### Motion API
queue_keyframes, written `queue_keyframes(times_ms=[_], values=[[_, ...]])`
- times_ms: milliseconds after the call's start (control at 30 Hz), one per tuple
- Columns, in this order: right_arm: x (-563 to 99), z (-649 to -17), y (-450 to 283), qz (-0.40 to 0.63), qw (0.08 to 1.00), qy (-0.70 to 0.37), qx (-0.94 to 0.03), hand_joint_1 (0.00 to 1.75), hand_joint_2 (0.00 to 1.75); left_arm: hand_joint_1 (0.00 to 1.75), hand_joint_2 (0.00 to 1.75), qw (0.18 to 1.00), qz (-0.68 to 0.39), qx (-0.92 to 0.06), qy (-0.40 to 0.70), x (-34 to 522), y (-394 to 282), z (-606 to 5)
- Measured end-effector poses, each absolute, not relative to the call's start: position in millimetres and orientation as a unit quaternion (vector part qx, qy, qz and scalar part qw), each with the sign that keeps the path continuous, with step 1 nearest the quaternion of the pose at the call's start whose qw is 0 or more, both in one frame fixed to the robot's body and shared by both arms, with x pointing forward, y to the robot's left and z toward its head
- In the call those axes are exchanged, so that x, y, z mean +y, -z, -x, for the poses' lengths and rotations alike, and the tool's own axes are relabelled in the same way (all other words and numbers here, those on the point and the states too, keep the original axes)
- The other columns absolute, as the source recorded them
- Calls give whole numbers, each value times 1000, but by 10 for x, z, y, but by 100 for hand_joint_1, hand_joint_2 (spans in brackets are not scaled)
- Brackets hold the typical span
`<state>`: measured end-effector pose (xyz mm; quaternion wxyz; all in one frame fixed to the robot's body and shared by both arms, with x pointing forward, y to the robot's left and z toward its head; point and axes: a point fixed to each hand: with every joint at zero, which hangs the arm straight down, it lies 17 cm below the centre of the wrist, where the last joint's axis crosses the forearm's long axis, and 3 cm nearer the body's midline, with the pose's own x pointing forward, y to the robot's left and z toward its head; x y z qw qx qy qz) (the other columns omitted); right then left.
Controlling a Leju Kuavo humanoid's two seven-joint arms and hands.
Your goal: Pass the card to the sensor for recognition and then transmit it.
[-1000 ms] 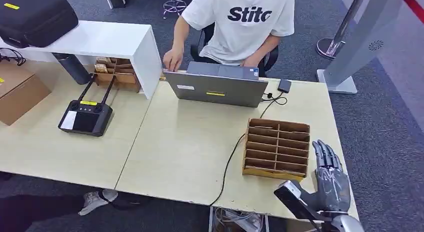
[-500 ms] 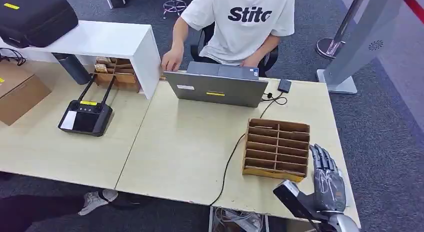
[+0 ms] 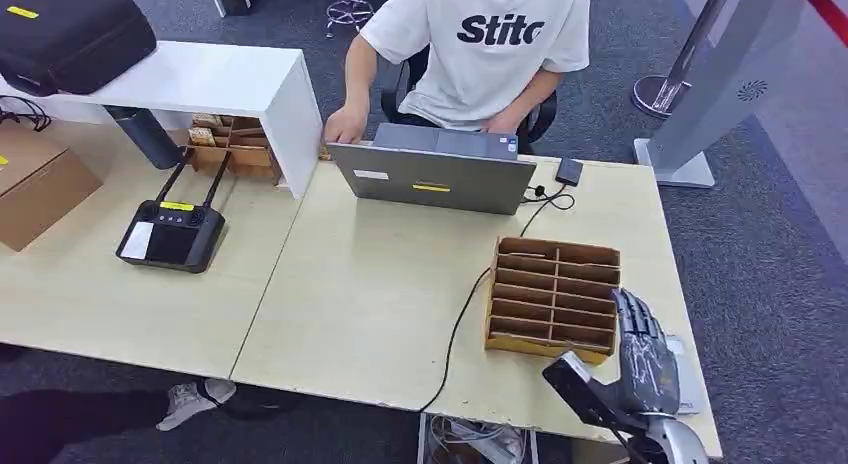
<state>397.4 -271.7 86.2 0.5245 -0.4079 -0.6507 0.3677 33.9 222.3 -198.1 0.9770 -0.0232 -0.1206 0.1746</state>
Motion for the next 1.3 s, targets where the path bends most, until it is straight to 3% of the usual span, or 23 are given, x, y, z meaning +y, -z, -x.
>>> queue_keyframes(times_ms=[433,467,500,533,1300], values=[[-2731,-3964,-682,406,540,-371,-637,5,175,0,175,977,24,-120,-173,2217,1981,-336],[-2737,-3960,-655,407,543,-370,-635,89,175,0,175,977,24,-120,-173,2216,1981,-336],[-2741,-3956,-635,407,544,-369,-634,155,175,0,175,977,24,-120,-173,2216,1981,-337],[-2742,-3952,-618,408,545,-369,-633,175,175,0,175,977,24,-120,-173,2218,1981,-337],[-2768,-3984,-594,411,551,-354,-634,175,175,0,175,978,23,-117,-174,2222,1986,-319]])
